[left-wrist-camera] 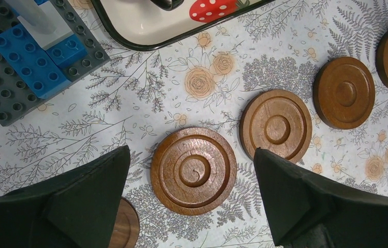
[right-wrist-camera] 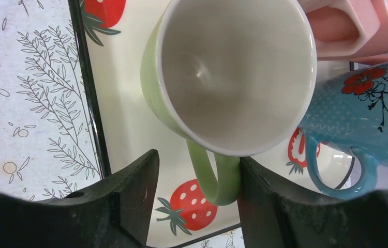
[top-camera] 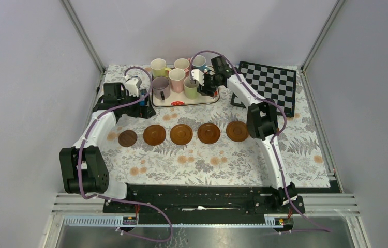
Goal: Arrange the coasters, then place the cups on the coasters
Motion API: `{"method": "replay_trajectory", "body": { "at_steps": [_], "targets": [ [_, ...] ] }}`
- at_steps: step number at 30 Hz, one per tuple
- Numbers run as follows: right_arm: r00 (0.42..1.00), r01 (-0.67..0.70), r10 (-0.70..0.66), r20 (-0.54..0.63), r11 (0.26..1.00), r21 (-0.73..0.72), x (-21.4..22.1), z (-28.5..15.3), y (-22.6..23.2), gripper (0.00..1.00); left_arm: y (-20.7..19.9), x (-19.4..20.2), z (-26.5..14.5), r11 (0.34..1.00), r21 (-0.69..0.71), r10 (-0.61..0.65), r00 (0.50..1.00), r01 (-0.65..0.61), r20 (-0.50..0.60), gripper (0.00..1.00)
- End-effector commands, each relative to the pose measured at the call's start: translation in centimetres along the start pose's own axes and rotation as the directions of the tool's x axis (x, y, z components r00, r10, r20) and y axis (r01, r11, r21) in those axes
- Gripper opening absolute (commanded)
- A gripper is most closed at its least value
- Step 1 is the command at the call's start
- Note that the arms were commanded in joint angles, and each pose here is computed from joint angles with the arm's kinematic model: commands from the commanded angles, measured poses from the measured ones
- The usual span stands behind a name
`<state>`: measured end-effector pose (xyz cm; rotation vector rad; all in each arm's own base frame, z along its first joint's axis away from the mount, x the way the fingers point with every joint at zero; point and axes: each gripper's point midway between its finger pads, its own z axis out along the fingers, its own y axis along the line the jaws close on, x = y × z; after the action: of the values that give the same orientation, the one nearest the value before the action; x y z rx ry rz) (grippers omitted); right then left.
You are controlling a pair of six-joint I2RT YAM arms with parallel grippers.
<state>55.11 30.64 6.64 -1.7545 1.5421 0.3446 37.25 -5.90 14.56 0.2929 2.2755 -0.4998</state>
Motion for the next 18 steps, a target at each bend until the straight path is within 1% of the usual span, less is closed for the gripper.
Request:
{"method": "replay_trajectory", "body": {
  "at_steps": [1, 6, 13, 18],
  "targets": [
    [0.999, -0.022, 0.022, 0.035, 0.999, -0.028, -1.8, -0.4, 0.8, 0.6, -0.6, -2.6, -0.9, 0.999, 0.031, 0.024, 0.997, -0.026, 0.072, 0.99],
    [0.995, -0.093, 0.094, 0.045, 0.996, -0.018, -2.1, 0.0, 0.9, 0.57, -0.6, -2.2, -0.9, 0.999, 0.041, 0.007, 0.998, -0.01, 0.064, 0.99],
    [0.982, -0.183, 0.184, 0.05, 0.983, -0.019, -2.3, 0.1, 1.0, 0.51, -1.1, -2.2, -1.6, 0.998, 0.065, 0.004, 0.998, -0.008, 0.058, 0.99],
    [0.976, -0.209, 0.211, 0.052, 0.977, -0.038, -2.4, 0.1, 1.5, 0.41, -1.6, -2.3, -2.2, 0.997, 0.074, 0.008, 0.998, -0.013, 0.065, 0.99]
  ]
}}
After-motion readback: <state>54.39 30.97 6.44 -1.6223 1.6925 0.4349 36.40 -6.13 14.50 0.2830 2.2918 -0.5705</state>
